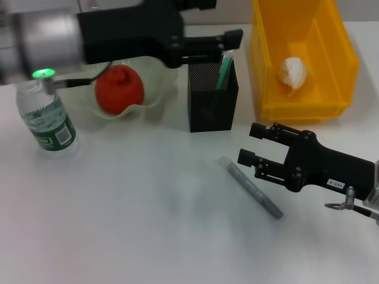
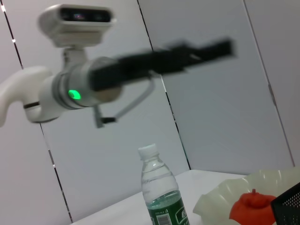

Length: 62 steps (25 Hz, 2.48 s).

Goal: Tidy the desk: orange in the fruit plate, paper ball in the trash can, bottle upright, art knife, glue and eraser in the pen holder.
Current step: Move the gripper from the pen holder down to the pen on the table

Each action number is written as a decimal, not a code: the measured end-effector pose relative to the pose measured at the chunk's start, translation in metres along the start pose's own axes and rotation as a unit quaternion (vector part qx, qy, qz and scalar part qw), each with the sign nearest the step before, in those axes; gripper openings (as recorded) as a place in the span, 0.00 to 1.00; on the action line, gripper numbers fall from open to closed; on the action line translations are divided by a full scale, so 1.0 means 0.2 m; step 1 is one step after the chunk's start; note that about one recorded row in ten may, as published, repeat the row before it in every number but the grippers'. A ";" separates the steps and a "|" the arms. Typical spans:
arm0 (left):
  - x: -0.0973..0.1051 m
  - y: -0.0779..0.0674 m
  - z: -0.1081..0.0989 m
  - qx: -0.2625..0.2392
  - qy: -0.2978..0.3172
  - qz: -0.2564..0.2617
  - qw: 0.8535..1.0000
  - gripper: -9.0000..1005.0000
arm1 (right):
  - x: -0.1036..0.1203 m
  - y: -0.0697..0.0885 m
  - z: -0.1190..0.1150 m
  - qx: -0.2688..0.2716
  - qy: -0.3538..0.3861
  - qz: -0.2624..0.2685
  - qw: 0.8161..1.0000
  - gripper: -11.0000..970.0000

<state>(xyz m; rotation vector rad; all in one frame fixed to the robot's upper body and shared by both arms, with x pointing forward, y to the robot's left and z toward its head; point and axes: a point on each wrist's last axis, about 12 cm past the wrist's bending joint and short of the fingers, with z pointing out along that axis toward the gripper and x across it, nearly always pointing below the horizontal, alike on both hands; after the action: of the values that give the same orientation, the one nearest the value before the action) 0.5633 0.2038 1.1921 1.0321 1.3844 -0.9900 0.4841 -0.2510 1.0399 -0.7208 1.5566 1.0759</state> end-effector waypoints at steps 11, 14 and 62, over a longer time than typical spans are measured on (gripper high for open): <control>0.27 -0.21 -0.40 0.075 -0.070 -0.022 0.995 0.83 | -0.08 -0.04 0.01 -0.014 -0.002 0.021 1.000 0.71; 0.38 -0.28 -0.46 0.060 -0.049 -0.031 0.997 0.83 | -0.20 -0.07 0.00 -0.030 -0.001 0.038 0.999 0.71; 0.60 -0.43 -0.45 0.057 -0.046 -0.028 0.997 0.83 | -0.69 -0.11 0.81 0.138 0.621 0.089 0.766 0.71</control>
<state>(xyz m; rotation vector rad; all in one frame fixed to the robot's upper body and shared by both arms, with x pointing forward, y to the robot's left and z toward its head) 0.4516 0.2735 1.0790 1.0224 1.2991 -1.1554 0.6076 -0.1246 1.1620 -1.1920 2.8784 0.3587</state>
